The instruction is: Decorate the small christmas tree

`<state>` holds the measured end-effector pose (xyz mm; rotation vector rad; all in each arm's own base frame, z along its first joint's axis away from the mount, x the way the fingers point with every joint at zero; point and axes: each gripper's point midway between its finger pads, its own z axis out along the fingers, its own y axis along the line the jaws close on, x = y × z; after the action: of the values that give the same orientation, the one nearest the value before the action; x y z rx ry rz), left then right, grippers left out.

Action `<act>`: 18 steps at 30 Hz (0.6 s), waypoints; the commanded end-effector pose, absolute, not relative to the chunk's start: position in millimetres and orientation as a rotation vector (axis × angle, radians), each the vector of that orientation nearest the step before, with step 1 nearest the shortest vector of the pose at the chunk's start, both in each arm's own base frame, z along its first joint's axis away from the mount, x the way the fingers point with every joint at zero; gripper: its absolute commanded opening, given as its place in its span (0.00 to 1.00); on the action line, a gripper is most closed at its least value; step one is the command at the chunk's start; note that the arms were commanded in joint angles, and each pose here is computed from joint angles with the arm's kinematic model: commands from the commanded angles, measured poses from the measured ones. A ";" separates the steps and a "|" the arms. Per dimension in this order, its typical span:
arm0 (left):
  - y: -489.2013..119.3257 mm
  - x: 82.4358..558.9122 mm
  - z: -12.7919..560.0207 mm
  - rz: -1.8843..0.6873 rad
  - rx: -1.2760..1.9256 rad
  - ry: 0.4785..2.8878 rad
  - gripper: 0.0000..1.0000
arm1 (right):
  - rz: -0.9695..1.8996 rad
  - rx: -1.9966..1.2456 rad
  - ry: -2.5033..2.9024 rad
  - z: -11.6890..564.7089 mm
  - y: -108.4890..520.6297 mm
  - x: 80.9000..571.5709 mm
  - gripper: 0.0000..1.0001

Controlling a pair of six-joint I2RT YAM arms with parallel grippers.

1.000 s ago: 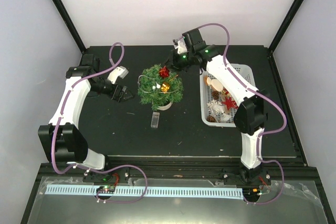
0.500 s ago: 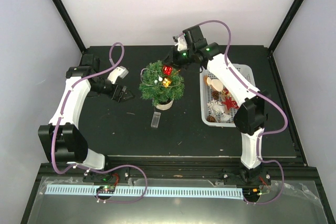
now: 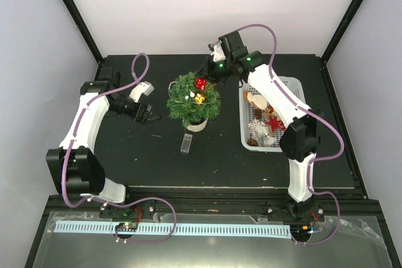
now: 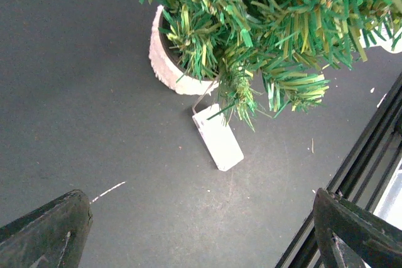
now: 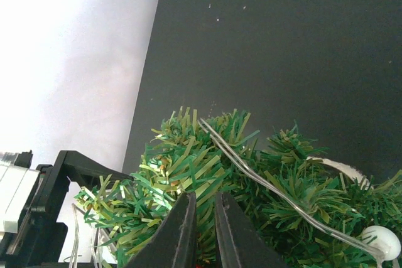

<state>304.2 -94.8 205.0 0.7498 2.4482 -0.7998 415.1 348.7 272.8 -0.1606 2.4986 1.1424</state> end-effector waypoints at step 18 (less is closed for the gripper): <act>-95.1 302.0 204.7 -0.807 0.756 2.432 0.96 | 1.097 -0.121 2.416 301.8 314.6 422.3 0.14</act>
<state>299.3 -95.0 196.3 0.7429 2.4721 -0.8162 430.0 321.6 276.8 -0.0852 2.4786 1.0917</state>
